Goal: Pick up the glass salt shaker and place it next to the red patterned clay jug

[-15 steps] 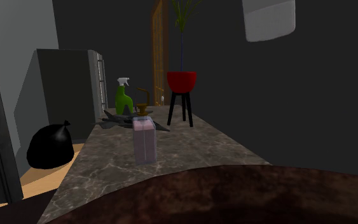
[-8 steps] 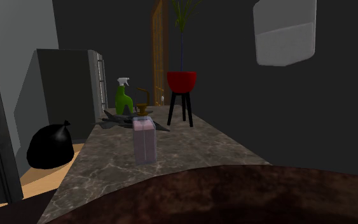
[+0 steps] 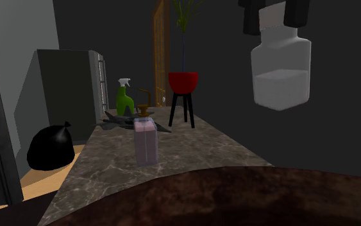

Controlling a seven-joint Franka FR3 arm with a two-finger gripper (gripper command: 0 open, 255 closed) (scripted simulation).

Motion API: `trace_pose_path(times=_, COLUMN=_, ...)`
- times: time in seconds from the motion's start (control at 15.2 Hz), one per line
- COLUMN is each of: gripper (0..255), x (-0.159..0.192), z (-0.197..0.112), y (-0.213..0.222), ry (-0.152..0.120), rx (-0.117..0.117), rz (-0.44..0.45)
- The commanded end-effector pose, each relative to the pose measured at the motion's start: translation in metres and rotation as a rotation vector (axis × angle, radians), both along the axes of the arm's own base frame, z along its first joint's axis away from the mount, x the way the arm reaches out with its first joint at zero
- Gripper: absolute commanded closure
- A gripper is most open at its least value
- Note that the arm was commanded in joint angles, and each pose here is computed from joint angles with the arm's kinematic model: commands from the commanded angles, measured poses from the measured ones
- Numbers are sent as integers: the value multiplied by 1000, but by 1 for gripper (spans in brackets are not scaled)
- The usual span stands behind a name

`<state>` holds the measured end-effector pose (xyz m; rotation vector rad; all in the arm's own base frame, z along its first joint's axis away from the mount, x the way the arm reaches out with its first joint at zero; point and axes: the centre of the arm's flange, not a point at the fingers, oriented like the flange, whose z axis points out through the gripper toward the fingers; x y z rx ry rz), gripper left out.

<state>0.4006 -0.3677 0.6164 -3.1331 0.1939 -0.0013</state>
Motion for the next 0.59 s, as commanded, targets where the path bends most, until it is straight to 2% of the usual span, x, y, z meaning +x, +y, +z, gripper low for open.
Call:
trace_pose_path(times=0.0, gripper=255, x=0, z=-11, y=0, ry=0, rx=0, rz=0)
trace_pose_path(times=0.53, gripper=255, x=0, z=-53, y=0, ry=0, rx=0, rz=0)
